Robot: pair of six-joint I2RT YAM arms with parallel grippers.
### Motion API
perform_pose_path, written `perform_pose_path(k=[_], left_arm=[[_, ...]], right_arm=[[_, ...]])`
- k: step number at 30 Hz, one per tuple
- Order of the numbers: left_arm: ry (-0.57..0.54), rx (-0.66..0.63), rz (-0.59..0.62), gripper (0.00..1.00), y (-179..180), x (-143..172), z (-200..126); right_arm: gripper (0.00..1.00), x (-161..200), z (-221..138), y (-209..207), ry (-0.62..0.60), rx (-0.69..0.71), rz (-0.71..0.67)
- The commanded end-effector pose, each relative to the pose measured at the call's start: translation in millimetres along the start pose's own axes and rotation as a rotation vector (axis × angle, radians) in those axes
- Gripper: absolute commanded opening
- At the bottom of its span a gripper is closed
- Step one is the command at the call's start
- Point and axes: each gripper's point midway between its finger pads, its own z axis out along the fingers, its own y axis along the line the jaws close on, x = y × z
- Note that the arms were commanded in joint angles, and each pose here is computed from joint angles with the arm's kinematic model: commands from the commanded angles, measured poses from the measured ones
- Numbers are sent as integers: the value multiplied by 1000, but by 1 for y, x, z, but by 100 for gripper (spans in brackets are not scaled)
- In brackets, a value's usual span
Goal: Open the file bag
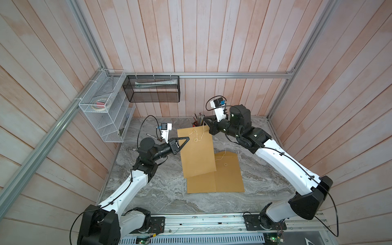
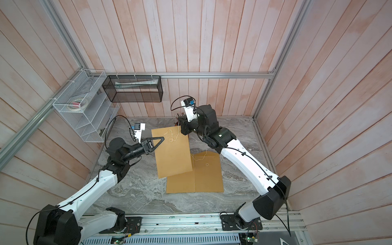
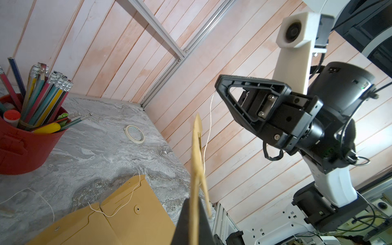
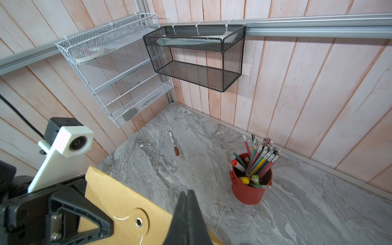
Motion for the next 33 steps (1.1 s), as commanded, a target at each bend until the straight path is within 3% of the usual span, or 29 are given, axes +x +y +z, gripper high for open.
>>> perform_pose_path(k=[1, 33], left_arm=[[-1, -1, 10, 0, 4, 5, 2], [2, 14, -1, 0, 5, 8, 8]], right_arm=[[0, -10, 2, 11, -8, -37, -22], [0, -36, 31, 71, -15, -168, -91]])
